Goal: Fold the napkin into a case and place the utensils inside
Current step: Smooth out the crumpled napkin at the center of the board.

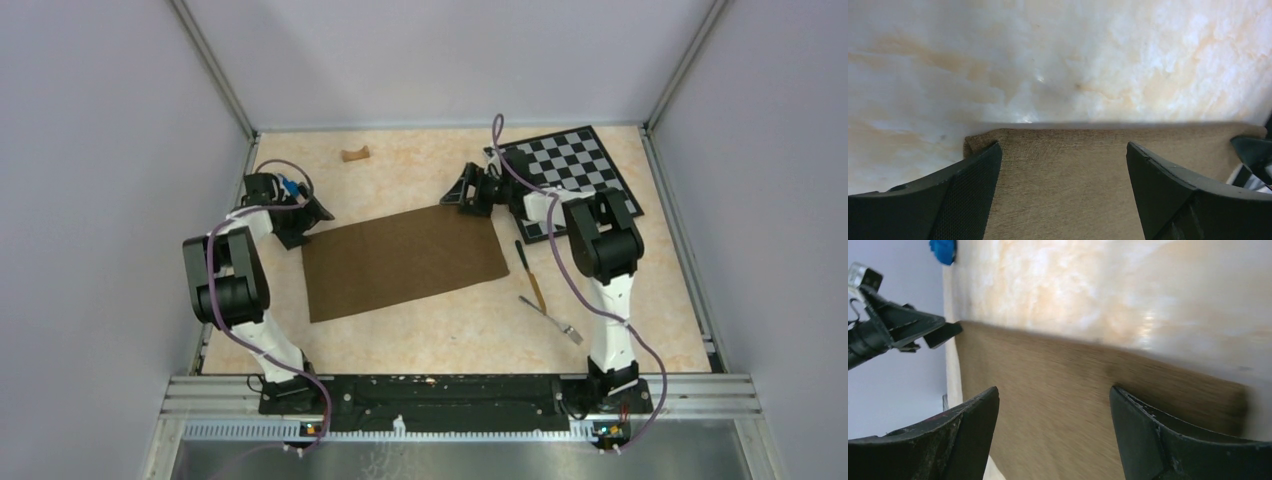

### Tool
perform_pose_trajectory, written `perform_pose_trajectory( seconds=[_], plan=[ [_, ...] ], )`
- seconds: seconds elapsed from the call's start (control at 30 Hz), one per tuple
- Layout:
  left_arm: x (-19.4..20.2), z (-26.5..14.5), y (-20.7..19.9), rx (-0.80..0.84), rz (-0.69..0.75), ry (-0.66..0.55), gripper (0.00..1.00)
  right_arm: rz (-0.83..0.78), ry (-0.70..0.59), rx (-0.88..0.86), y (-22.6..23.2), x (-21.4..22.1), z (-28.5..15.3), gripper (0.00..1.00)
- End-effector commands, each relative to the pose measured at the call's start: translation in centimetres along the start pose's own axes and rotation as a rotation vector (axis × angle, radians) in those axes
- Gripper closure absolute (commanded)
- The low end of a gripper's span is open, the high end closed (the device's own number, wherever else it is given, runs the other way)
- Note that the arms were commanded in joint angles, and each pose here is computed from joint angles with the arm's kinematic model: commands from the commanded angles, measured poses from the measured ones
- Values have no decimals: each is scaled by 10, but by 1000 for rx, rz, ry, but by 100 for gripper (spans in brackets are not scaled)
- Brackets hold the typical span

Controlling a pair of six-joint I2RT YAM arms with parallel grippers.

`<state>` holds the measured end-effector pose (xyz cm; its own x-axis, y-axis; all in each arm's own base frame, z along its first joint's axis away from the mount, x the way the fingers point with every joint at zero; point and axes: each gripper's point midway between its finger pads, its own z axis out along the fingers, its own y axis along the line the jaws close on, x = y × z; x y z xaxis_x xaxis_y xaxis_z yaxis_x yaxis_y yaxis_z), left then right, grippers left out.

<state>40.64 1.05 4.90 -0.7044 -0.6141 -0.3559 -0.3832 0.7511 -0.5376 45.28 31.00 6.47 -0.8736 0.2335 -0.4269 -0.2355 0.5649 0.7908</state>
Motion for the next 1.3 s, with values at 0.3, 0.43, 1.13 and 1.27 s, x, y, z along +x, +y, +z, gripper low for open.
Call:
perform_pose_trajectory(
  seconds=[0.3, 0.43, 1.13, 1.27],
  plan=[
    [11, -22, -83, 121, 214, -18, 1, -139, -57, -39, 68, -11, -7, 19],
    [25, -14, -123, 320, 145, 27, 1, -100, -14, -155, 100, 9, 26, 19],
    [-6, 14, -56, 135, 112, 27, 1, -48, -49, 24, 0, -19, 10, 25],
    [-14, -9, -77, 191, 158, 7, 1, -77, -61, -40, 33, -31, -2, 24]
  ],
)
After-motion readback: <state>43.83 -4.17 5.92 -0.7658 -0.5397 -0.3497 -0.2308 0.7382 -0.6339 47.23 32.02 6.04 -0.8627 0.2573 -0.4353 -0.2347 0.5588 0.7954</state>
